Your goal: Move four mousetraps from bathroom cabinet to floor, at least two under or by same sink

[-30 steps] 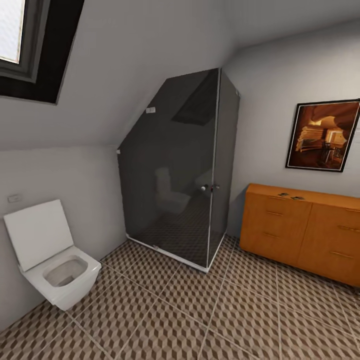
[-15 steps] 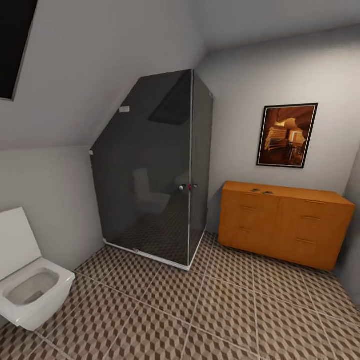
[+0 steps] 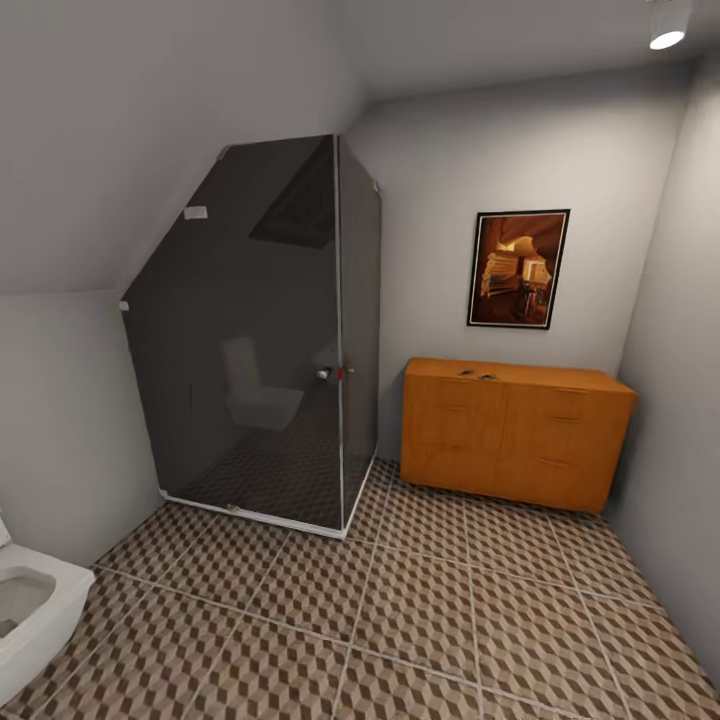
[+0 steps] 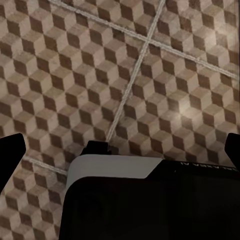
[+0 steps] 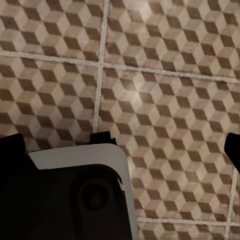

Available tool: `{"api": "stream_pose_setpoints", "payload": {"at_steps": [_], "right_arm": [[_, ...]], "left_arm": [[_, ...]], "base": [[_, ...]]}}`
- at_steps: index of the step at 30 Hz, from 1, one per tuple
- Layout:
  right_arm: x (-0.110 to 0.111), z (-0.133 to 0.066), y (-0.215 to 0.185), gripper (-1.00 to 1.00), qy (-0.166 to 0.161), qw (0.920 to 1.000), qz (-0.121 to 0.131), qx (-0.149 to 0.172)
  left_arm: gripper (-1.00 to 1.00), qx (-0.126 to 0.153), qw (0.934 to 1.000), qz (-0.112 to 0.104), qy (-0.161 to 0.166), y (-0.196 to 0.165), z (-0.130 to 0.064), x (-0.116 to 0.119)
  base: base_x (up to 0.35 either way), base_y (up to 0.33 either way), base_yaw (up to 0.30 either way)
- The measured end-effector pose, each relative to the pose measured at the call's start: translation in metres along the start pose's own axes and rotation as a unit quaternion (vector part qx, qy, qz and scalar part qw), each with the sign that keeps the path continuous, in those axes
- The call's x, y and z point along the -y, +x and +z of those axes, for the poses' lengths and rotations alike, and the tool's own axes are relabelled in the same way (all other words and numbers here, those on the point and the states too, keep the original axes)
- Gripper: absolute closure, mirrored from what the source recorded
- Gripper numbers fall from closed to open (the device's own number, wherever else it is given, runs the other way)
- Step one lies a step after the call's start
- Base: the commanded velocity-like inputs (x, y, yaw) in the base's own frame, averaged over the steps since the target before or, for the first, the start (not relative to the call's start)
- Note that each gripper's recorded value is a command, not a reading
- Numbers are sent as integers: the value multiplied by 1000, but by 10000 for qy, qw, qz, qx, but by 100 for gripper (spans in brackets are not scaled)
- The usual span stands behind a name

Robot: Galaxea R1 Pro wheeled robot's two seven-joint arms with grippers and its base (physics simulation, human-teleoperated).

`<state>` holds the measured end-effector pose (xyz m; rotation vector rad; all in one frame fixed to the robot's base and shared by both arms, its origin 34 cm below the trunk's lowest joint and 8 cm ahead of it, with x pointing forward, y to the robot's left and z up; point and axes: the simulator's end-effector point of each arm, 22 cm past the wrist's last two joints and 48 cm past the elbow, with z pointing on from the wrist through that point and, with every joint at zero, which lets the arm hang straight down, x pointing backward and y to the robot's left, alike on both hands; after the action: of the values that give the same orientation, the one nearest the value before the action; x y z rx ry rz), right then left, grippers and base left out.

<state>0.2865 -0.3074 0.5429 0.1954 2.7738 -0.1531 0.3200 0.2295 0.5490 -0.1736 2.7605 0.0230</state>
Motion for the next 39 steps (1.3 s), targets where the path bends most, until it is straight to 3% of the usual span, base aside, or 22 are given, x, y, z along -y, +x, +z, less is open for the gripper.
{"api": "stream_pose_setpoints", "payload": {"at_steps": [20,39], "right_arm": [[-1,-1,6,-100,-35,10000,-18,-18],[0,0,15,-100,-54,9999,-7,-137]], "left_arm": [[-100,-27,10000,1,-4,2,0,0],[-100,-149,9999,6,-18,12,1,-1]], "base": [[0,0,-46],[0,0,-122]]}}
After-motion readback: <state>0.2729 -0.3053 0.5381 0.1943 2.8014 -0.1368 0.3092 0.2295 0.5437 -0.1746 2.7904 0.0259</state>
